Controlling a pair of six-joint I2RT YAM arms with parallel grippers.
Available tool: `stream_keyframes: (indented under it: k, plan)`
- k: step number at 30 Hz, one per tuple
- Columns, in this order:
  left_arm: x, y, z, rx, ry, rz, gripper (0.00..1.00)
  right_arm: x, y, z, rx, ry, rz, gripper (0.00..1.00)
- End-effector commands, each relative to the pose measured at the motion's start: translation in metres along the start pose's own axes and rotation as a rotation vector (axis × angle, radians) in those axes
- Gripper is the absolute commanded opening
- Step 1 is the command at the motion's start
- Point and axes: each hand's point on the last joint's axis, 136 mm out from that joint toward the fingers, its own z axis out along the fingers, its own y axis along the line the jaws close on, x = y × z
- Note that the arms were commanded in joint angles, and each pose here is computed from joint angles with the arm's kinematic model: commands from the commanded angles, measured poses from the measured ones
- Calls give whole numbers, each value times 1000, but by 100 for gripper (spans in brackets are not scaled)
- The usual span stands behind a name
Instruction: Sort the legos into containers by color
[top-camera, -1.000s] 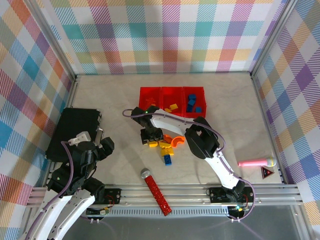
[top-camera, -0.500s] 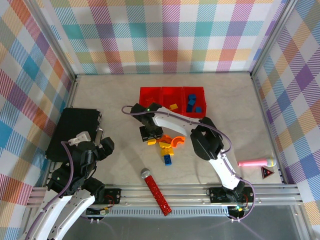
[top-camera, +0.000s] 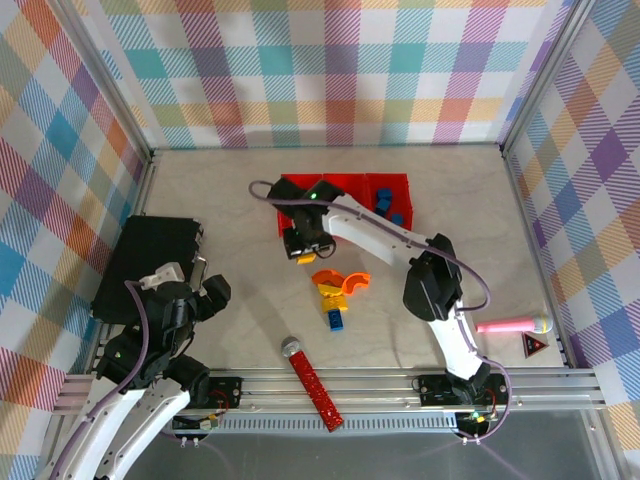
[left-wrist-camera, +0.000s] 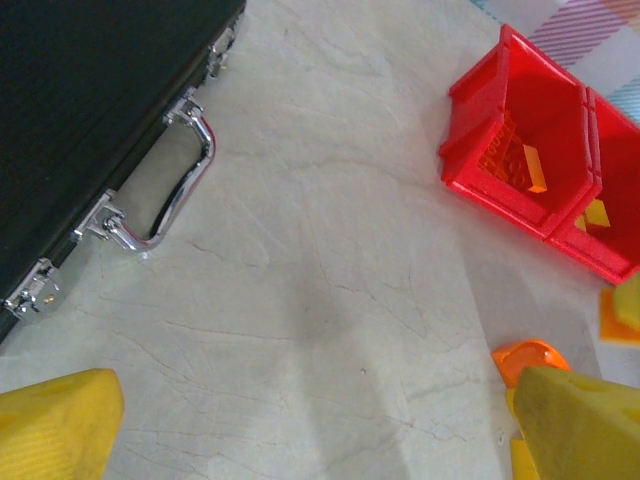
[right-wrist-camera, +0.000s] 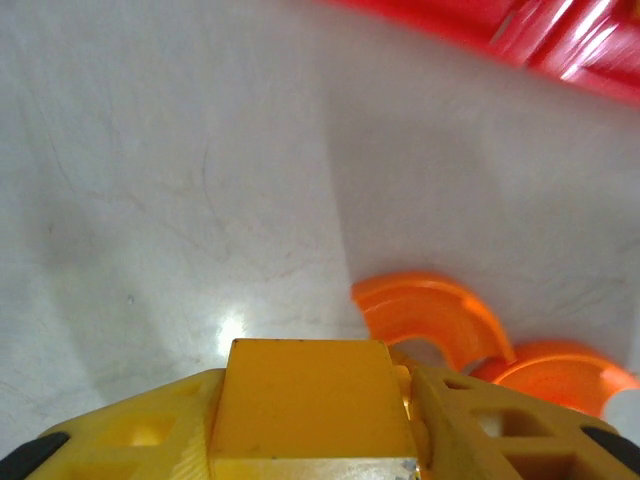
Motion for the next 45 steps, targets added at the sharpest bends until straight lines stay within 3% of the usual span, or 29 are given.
stream_keyframes:
  k: [1, 7, 15, 27, 34, 40, 45]
  plan:
    - [2, -9, 2, 35, 28, 18, 100, -35, -44, -29, 6, -65, 23, 47]
    - [7, -15, 4, 56, 62, 30, 100, -74, -75, -20, -14, -78, -1, 47]
    - [13, -25, 6, 95, 104, 43, 100, -128, -112, 11, -47, -186, -7, 48]
    - [13, -32, 13, 84, 139, 70, 100, -170, -137, 56, 39, -288, -89, 49]
    - [11, -35, 13, 76, 151, 59, 100, -175, -142, 69, 46, -287, -90, 68]
    - [5, -32, 7, 87, 105, 30, 100, -175, -139, 50, 27, -297, -73, 73]
    - [14, -39, 14, 94, 170, 36, 100, -164, -135, -5, -7, -308, -26, 73]
